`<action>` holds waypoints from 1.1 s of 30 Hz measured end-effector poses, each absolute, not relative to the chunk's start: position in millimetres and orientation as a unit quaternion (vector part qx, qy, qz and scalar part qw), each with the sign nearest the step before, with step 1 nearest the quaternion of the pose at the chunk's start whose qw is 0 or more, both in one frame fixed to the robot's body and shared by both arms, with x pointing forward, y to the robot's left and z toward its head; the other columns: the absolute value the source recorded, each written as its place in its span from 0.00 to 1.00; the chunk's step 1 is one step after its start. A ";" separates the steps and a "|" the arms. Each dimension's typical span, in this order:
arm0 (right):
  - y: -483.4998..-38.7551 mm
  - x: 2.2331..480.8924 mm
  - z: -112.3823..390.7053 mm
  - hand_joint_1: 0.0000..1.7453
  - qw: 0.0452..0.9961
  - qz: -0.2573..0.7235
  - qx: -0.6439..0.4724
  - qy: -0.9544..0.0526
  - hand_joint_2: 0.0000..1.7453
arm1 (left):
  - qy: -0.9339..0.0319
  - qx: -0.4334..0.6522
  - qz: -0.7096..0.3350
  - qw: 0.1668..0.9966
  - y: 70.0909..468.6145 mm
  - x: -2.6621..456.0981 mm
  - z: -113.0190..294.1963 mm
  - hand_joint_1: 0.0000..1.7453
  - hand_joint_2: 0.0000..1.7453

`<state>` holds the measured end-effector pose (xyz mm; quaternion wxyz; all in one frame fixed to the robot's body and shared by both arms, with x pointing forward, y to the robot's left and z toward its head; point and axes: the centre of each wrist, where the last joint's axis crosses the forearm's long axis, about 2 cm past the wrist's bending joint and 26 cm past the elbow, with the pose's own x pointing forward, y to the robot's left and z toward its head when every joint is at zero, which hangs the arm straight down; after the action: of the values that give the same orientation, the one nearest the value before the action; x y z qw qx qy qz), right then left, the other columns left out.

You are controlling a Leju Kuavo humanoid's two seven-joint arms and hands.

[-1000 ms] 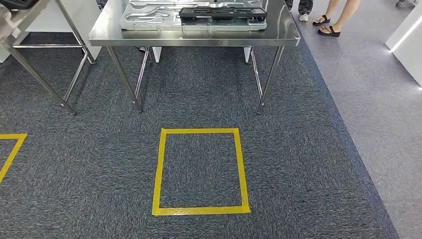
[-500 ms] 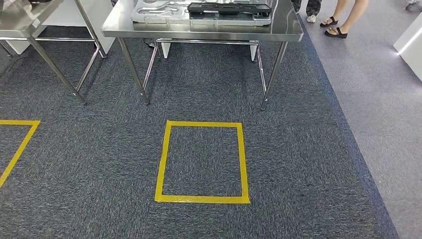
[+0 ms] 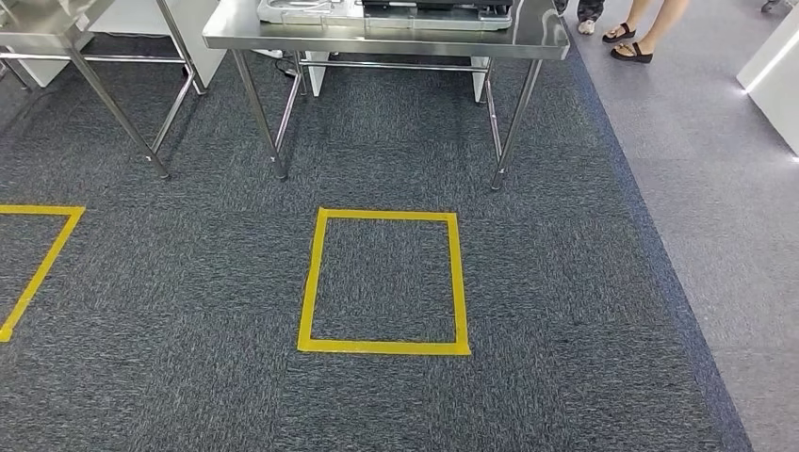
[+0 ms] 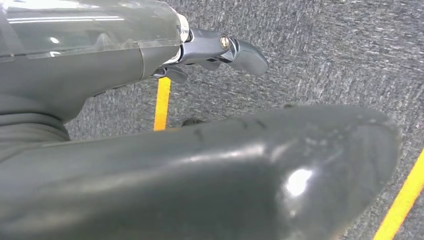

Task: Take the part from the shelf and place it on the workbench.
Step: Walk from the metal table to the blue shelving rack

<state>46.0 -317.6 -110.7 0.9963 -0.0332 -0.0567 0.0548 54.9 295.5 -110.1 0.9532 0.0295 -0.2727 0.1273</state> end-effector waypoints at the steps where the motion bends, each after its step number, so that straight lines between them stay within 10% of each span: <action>1: -317.4 46.5 -110.7 0.00 0.996 0.054 -0.033 -0.056 0.00 | -0.271 0.031 0.127 0.954 295.5 55.2 -110.1 0.00 0.00; 33: -312.6 44.1 -111.2 0.00 0.998 0.036 -0.021 -0.054 0.00 | -0.246 0.021 0.132 0.960 297.0 53.8 -110.3 0.00 0.00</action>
<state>44.1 -312.6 -111.2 0.9977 -0.0210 -0.0539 0.0356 53.8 297.0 -110.3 0.9600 0.0206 -0.2463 0.1318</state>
